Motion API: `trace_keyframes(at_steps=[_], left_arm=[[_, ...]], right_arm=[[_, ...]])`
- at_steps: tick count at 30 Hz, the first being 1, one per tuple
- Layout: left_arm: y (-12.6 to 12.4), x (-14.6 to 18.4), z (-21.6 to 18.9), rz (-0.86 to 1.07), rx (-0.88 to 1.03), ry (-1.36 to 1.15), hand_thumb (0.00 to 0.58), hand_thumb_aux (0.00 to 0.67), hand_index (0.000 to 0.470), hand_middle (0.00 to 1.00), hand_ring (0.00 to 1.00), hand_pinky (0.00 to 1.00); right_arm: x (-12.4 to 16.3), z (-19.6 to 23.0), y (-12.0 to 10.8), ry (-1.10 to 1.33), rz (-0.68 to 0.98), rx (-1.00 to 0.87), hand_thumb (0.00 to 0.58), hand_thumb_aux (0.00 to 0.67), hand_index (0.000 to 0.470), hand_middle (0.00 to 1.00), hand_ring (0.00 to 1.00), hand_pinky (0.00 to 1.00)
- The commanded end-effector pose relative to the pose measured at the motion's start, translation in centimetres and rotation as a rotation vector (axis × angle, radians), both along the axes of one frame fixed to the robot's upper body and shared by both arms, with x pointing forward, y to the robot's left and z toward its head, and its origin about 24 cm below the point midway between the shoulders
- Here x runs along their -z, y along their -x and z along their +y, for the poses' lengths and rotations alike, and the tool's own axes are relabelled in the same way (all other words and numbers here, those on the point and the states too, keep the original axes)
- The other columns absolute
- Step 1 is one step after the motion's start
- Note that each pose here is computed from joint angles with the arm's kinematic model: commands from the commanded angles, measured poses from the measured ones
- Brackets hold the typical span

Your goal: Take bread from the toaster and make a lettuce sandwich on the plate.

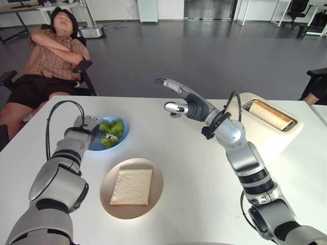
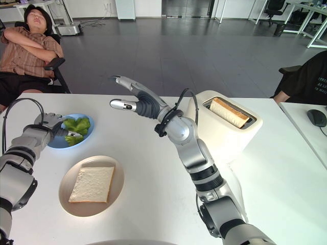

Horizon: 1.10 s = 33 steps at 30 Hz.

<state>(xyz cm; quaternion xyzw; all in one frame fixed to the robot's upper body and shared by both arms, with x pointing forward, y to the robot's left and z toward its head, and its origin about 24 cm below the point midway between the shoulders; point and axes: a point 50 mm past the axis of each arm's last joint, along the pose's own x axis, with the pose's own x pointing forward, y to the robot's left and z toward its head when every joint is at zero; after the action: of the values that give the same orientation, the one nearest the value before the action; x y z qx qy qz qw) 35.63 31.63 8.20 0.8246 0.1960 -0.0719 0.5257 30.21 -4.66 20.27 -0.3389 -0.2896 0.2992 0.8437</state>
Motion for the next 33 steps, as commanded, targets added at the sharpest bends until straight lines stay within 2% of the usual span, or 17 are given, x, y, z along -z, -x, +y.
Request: trace_keyframes(at_steps=[1,2,3,4,9,16,22,26,29,33], left_arm=[[0.9,2.1,-0.3,0.088,-0.007,0.021,0.0,0.0,0.0,0.0,0.0,0.0],[1.0,2.4,-0.3,0.095,-0.02,0.034,0.0,0.0,0.0,0.0,0.0,0.0],[1.2,2.8,-0.3,0.108,-0.03,0.048,0.474,0.384,0.269,0.0,0.0,0.0],[1.4,3.1,-0.3,0.117,-0.048,0.076,0.58,0.67,0.47,0.0,0.0,0.0],[2.0,3.7,0.2,0.132,-0.083,0.111,0.58,0.67,0.47,0.0,0.0,0.0],[1.3,2.7,-0.1,0.037,-0.04,0.124,0.58,0.67,0.47,0.0,0.0,0.0],[-0.2,-1.3,0.1,-0.082,0.04,0.126,0.58,0.67,0.47,0.0,0.0,0.0],[-1.1,-4.6,-1.3,-0.122,0.191,0.124,0.58,0.67,0.47,0.0,0.0,0.0],[-0.2,-5.8,-2.6,-0.084,0.292,0.149,0.58,0.67,0.47,0.0,0.0,0.0],[2.5,-6.3,-4.9,0.028,0.402,0.229,0.58,0.67,0.47,0.0,0.0,0.0]], right_arm=[[0.3,-0.4,0.0,-0.001,0.016,0.016,0.0,0.0,0.0,0.0,0.0,0.0],[0.3,-0.5,0.0,-0.003,0.018,0.018,0.0,0.0,0.0,0.0,0.0,0.0],[0.4,-0.5,-0.1,-0.025,0.038,0.013,0.0,0.0,0.0,0.0,0.0,0.0],[0.4,-0.6,-0.1,-0.044,0.051,0.011,0.0,0.0,0.0,0.0,0.0,0.0],[0.2,-1.0,-0.1,-0.06,0.054,0.019,0.0,0.0,0.0,0.0,0.0,0.0],[0.6,-1.0,-0.2,-0.056,0.056,0.031,0.0,0.0,0.0,0.0,0.0,0.0],[0.6,-1.4,-0.4,-0.054,0.051,0.049,0.0,0.0,0.0,0.0,0.0,0.0],[0.5,-1.8,-0.4,-0.056,0.046,0.068,0.0,0.0,0.0,0.0,0.0,0.0],[0.5,-2.0,-0.4,-0.056,0.045,0.077,0.0,0.0,0.0,0.0,0.0,0.0],[0.5,-2.4,-0.4,-0.054,0.043,0.094,0.0,0.0,0.0,0.0,0.0,0.0]])
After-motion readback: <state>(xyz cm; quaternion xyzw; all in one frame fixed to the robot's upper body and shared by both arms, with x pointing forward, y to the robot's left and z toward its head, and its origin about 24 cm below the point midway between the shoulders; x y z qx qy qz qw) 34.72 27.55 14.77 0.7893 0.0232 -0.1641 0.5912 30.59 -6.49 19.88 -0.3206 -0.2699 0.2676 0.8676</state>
